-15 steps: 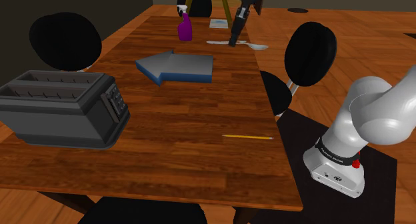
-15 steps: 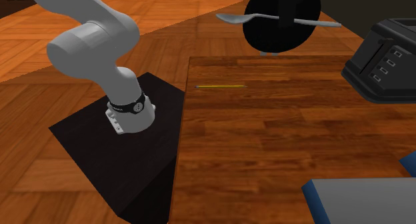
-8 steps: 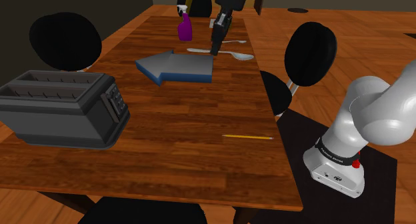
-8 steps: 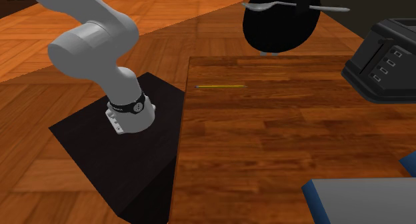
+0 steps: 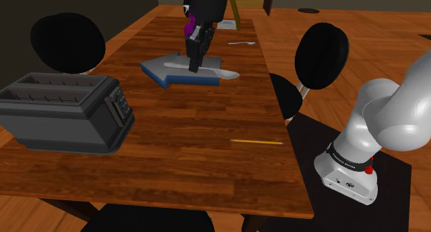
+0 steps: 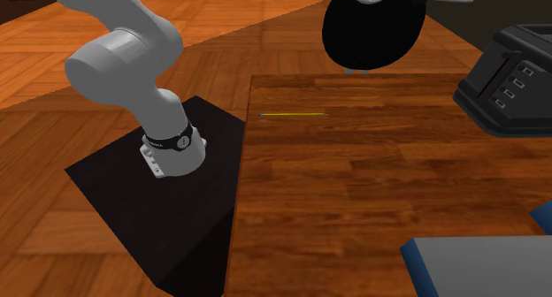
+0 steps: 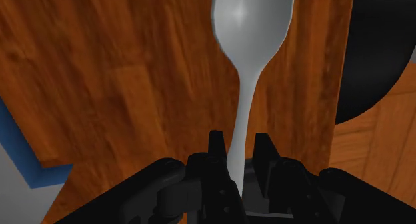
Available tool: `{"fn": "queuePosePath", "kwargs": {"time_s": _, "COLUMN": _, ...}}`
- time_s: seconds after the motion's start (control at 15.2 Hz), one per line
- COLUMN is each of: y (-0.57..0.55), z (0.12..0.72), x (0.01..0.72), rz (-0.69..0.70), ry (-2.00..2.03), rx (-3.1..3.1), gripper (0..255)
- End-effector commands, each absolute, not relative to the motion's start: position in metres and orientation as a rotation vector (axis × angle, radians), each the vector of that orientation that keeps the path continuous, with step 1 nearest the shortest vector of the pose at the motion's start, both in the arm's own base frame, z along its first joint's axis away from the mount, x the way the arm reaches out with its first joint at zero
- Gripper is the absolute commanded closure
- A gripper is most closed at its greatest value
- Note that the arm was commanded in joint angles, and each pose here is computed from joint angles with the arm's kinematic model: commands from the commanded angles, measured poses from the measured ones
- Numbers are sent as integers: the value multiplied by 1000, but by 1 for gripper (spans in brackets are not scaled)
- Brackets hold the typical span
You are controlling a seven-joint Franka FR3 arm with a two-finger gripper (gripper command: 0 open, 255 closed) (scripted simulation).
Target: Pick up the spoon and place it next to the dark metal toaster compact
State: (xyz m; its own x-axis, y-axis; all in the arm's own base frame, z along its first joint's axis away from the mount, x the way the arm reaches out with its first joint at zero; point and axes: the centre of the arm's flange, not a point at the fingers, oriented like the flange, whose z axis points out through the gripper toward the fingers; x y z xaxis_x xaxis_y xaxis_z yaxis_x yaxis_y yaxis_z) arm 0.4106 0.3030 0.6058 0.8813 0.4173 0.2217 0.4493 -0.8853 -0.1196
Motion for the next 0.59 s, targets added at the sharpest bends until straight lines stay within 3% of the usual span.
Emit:
{"fn": "queuePosePath", "kwargs": {"time_s": 0.0, "y": 330, "z": 610, "x": 412, "rz": -284, "ry": -667, "rx": -2883, "gripper": 255}}
{"fn": "queuePosePath", "kwargs": {"time_s": 0.53, "y": 436, "z": 610, "x": 414, "rz": -284, "ry": -667, "rx": -2883, "gripper": 255}}
